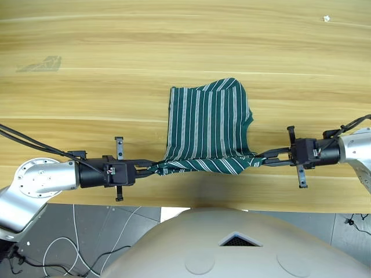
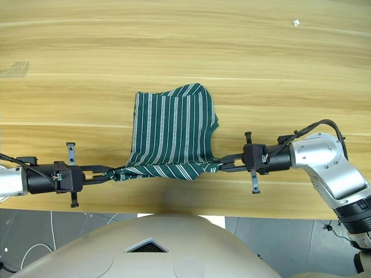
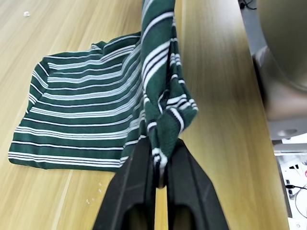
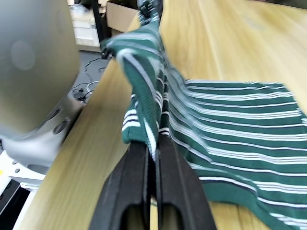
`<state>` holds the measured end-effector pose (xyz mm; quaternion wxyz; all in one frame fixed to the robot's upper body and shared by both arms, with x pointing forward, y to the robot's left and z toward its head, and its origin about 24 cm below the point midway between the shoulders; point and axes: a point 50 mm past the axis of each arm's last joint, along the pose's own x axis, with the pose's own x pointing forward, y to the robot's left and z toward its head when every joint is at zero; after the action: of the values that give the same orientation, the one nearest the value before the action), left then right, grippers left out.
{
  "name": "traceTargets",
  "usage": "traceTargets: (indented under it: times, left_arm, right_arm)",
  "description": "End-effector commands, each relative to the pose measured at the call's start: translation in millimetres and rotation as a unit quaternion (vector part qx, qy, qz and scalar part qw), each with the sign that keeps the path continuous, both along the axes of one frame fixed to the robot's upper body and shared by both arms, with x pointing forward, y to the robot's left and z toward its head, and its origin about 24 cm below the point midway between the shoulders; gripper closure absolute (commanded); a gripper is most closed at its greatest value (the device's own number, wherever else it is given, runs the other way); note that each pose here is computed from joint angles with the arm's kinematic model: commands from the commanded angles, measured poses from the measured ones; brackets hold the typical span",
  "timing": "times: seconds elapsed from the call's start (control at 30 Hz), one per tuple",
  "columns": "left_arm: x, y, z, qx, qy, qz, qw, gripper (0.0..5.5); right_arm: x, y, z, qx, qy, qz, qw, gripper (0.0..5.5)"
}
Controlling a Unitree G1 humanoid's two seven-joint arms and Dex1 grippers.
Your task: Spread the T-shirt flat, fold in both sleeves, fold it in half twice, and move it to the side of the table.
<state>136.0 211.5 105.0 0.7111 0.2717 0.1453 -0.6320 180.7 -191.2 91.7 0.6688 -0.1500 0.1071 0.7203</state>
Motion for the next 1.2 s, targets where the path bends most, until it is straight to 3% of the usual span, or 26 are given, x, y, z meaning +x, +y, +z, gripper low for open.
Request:
traceTargets:
  times: [0.03, 0.33, 0.47, 0.67, 0.9, 0.97, 1.2]
  left_arm:
    - [26, 0, 5, -0.002, -0.015, 0.011, 1.0, 5.37]
    - [100, -11, 14, -0.042, -0.065, 0.049, 0.996, 5.37]
    - [131, -8, -9, -0.029, -0.069, 0.095, 0.993, 5.37]
    - [150, -7, -39, -0.017, -0.057, 0.133, 0.989, 5.37]
    - [167, -8, -46, -0.029, -0.094, 0.181, 0.979, 5.37]
    - [172, -8, -45, -0.035, -0.113, 0.201, 0.972, 4.85]
    - [176, -7, -49, -0.053, -0.113, 0.224, 0.967, 3.67]
  right_arm:
    - [29, -2, 5, -0.024, -0.035, -0.011, 0.999, 5.5]
    - [97, -4, 6, -0.048, -0.092, -0.065, 0.992, 5.5]
    - [123, 2, -7, -0.059, -0.09, -0.094, 0.99, 5.5]
    - [142, 6, -20, -0.053, -0.098, -0.138, 0.984, 5.5]
    - [154, 9, -21, -0.038, -0.11, -0.179, 0.977, 5.5]
    - [157, 7, -22, -0.035, -0.113, -0.197, 0.973, 5.5]
    - [161, 8, -25, -0.034, -0.116, -0.22, 0.968, 4.04]
